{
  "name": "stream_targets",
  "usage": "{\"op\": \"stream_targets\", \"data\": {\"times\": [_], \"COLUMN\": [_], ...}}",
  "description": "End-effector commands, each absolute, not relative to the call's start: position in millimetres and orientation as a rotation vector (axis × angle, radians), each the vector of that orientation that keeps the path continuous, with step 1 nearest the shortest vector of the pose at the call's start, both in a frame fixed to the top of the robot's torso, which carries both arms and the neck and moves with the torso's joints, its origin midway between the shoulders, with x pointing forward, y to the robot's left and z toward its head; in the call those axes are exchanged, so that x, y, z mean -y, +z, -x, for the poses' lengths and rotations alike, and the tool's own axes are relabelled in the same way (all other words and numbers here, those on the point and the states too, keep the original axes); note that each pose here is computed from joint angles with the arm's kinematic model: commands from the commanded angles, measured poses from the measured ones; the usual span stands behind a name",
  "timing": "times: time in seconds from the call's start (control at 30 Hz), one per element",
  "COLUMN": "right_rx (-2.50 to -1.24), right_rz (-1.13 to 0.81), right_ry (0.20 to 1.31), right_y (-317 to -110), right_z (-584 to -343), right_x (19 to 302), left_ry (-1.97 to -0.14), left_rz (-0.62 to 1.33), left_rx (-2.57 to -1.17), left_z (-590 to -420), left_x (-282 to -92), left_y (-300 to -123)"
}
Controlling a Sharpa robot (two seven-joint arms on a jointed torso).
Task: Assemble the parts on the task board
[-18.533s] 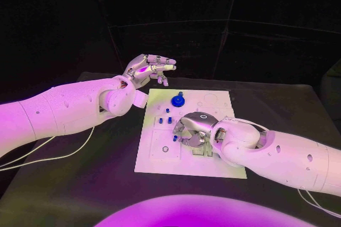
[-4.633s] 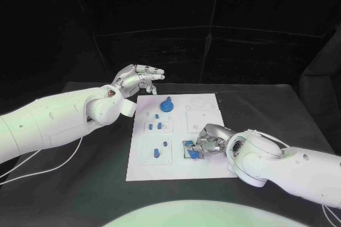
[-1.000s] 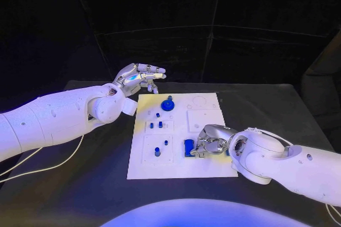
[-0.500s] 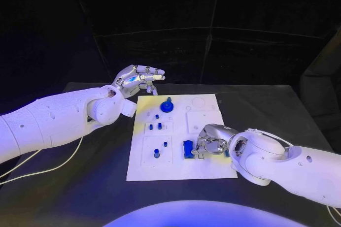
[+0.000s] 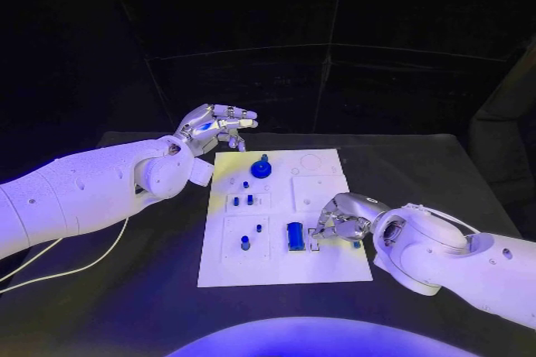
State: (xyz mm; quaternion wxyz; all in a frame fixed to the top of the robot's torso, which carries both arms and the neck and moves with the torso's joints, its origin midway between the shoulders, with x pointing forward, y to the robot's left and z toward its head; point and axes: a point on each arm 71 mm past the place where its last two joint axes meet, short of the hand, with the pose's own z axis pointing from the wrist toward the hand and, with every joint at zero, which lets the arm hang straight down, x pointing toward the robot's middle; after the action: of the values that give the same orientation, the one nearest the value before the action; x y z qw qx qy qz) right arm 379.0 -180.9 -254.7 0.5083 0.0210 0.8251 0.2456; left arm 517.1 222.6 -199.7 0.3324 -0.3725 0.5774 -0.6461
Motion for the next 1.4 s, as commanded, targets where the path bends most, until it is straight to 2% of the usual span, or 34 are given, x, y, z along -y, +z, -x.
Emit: {"op": "stream_targets", "data": {"times": [0.03, 0.27, 0.5, 0.67, 0.97, 1.4], "right_rx": [-1.956, -1.957, -1.957, -1.998, -2.049, -2.083], "right_rz": [-0.159, -0.212, -0.157, -0.106, -0.046, 0.003], "right_ry": [0.627, 0.527, 0.386, 0.318, 0.260, 0.248], "right_y": [-247, -241, -241, -247, -253, -257], "right_z": [-382, -385, -388, -390, -392, -391], "right_x": [194, 235, 257, 259, 255, 246], "left_ry": [-1.700, -1.701, -1.704, -1.706, -1.706, -1.703], "left_rz": [0.972, 0.971, 0.971, 0.970, 0.971, 0.973], "left_rx": [-1.503, -1.503, -1.505, -1.506, -1.506, -1.507], "left_z": [-517.2, -517.0, -516.7, -516.7, -516.8, -517.2], "left_x": [-222.1, -221.5, -220.7, -220.1, -220.7, -221.7], "left_y": [-198.2, -198.1, -198.1, -198.2, -198.8, -199.5]}}
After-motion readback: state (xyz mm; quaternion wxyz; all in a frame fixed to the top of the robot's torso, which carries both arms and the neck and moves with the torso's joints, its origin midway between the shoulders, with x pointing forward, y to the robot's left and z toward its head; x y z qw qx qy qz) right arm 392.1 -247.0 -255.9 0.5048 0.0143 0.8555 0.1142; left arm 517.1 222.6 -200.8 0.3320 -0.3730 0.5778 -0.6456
